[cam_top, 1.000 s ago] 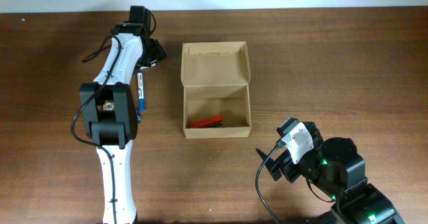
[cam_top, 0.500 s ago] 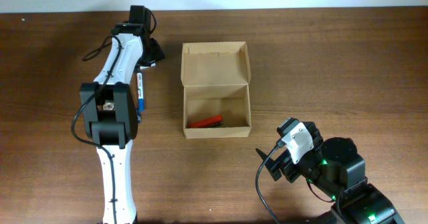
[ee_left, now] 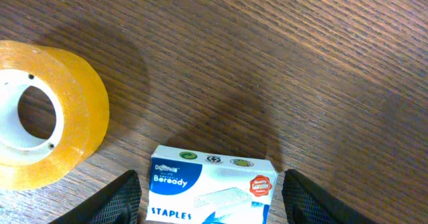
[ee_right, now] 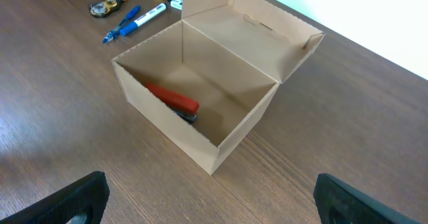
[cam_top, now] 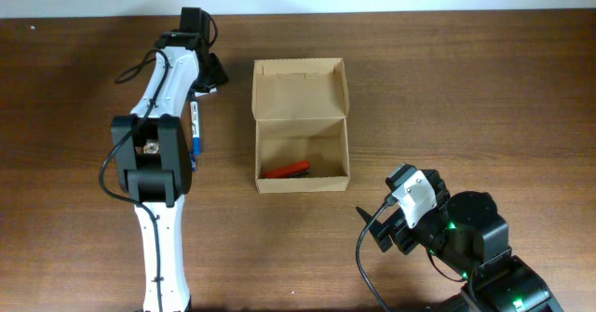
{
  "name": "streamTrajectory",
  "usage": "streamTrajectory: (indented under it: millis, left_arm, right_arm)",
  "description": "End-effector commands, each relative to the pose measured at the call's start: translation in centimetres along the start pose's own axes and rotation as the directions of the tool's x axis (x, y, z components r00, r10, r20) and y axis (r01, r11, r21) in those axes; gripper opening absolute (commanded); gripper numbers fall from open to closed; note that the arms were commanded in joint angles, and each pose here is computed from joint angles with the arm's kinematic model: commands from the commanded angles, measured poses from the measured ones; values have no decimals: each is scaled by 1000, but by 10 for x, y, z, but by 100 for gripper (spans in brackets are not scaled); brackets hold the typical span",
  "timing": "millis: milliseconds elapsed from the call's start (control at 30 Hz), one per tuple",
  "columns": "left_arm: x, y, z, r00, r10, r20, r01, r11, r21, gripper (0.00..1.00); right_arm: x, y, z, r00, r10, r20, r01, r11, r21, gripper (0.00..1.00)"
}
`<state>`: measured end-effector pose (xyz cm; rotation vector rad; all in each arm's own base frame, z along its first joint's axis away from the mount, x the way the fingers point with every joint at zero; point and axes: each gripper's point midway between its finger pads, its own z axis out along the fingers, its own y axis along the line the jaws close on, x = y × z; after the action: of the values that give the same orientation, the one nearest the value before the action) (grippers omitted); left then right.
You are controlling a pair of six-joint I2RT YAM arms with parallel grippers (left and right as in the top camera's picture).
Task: Pack container
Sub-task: 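Lower the left gripper onto the blue-and-white staples box, then close the left gripper on the staples box and lift it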
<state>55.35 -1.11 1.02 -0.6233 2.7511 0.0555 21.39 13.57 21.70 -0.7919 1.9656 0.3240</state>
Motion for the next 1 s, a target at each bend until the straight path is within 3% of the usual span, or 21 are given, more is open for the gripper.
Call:
streamTrajectory:
  millis: [0, 967]
  left_arm:
    - [0, 3, 5, 999, 35, 0, -35, 999, -13, 66]
    - [15, 10, 15, 990, 129, -50, -130, 991, -31, 58]
  right_arm:
    - [1, 1, 1, 1000, -8, -4, 8, 1000, 2, 99]
    - [1, 1, 1, 1000, -8, -4, 8, 1000, 2, 99]
